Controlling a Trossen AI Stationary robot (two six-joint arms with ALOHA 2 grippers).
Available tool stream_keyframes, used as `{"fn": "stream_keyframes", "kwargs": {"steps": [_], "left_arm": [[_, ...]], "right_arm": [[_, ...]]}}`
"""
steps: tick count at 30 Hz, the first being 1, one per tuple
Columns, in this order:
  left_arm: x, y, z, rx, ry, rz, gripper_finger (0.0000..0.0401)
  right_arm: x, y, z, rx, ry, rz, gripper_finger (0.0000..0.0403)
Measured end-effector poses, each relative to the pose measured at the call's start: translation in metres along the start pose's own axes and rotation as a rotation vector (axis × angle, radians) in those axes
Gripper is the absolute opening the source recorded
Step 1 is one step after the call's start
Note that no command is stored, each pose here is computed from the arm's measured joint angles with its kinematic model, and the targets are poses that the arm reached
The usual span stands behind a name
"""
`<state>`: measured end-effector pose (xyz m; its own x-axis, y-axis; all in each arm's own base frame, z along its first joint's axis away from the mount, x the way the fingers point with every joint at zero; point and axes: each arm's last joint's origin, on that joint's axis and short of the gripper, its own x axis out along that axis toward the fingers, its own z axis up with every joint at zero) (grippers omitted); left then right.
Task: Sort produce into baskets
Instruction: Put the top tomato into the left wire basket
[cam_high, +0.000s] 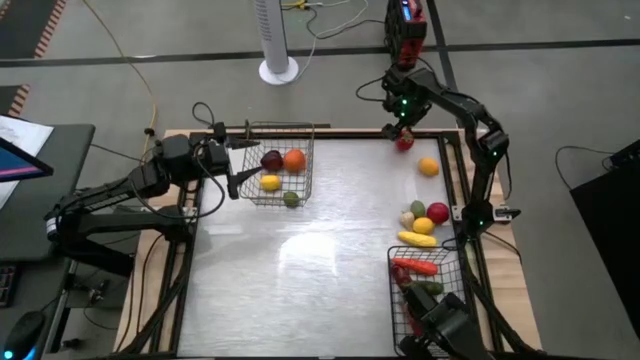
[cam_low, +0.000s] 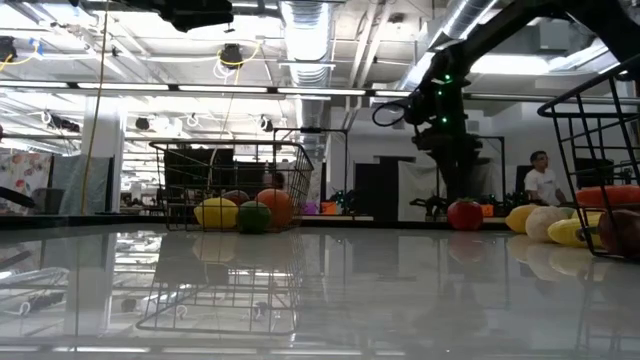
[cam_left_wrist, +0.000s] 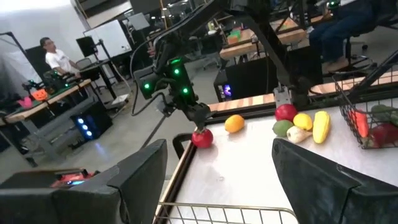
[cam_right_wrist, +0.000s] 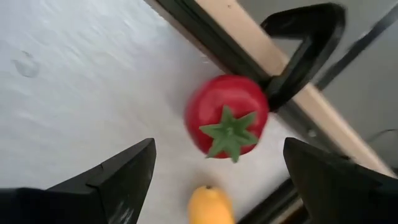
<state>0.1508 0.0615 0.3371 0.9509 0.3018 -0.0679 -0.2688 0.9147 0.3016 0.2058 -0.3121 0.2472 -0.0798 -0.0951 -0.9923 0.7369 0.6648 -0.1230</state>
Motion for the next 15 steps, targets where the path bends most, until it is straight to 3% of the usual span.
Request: {"fn": "stream_keyframes", "kwargs": {"steps": [5,15], "left_arm": [[0.000,0.000,-0.001,-0.001,0.005,-0.002,0.0279],[0.000,0.000,0.001,-0.002,-0.008,0.003,0.0279]], "right_arm": [[0.012,-0.004,-0.006,0.066,0.039,0.095,0.0382],[0.019,-0.029,-0.006,0.121,-0.004,0.042,0.0367]]}}
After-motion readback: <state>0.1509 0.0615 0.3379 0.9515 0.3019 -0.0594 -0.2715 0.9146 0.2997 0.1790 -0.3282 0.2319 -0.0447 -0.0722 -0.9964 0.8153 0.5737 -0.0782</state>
